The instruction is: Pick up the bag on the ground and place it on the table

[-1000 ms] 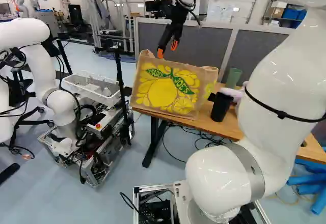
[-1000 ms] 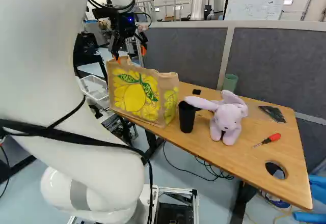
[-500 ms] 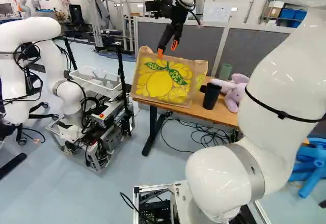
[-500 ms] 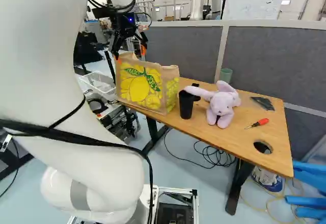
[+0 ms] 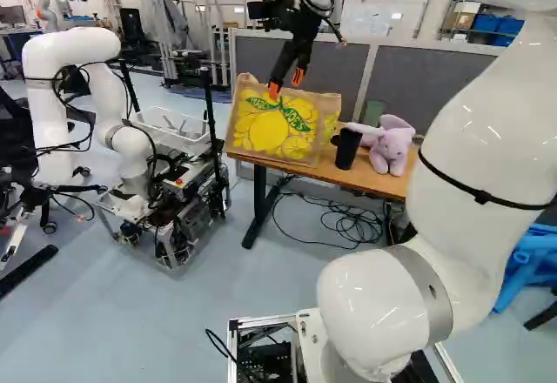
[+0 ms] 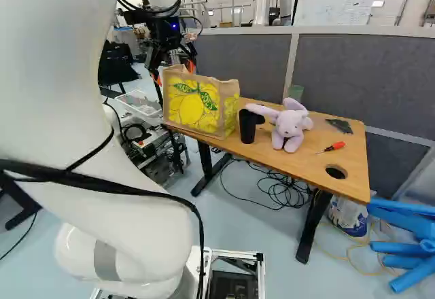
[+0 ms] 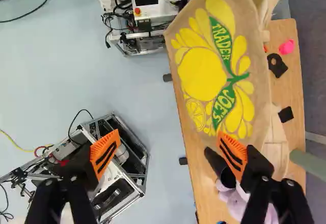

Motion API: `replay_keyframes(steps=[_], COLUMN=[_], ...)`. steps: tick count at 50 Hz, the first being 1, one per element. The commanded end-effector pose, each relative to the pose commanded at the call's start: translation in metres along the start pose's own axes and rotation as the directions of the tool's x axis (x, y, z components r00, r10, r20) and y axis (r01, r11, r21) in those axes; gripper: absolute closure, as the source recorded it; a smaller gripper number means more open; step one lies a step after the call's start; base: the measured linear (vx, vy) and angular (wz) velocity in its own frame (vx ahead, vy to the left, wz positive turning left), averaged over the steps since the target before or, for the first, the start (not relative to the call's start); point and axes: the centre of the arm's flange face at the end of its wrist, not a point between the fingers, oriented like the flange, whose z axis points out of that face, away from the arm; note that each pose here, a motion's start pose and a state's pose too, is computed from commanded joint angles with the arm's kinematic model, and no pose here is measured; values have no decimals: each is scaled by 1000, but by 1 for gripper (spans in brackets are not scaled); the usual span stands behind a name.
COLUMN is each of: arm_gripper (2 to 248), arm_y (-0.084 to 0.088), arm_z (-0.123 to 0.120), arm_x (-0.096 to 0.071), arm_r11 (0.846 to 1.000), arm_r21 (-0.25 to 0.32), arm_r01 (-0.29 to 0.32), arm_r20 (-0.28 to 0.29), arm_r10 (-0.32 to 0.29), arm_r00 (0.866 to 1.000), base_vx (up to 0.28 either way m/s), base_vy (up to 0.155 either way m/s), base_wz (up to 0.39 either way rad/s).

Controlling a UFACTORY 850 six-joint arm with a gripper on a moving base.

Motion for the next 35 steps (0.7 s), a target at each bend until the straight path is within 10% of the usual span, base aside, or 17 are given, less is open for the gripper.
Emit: replay_keyframes(steps=[35], arm_gripper=[3], arm_y=[0], arm_z=[0], arm_x=[0], arm_r11=[1000], arm_r21=[0], arm_r01=[0], arm_r20=[0], arm_r10=[0], arm_r00=[1000], base_vx=[-222], base_vy=[-8], base_wz=[-2])
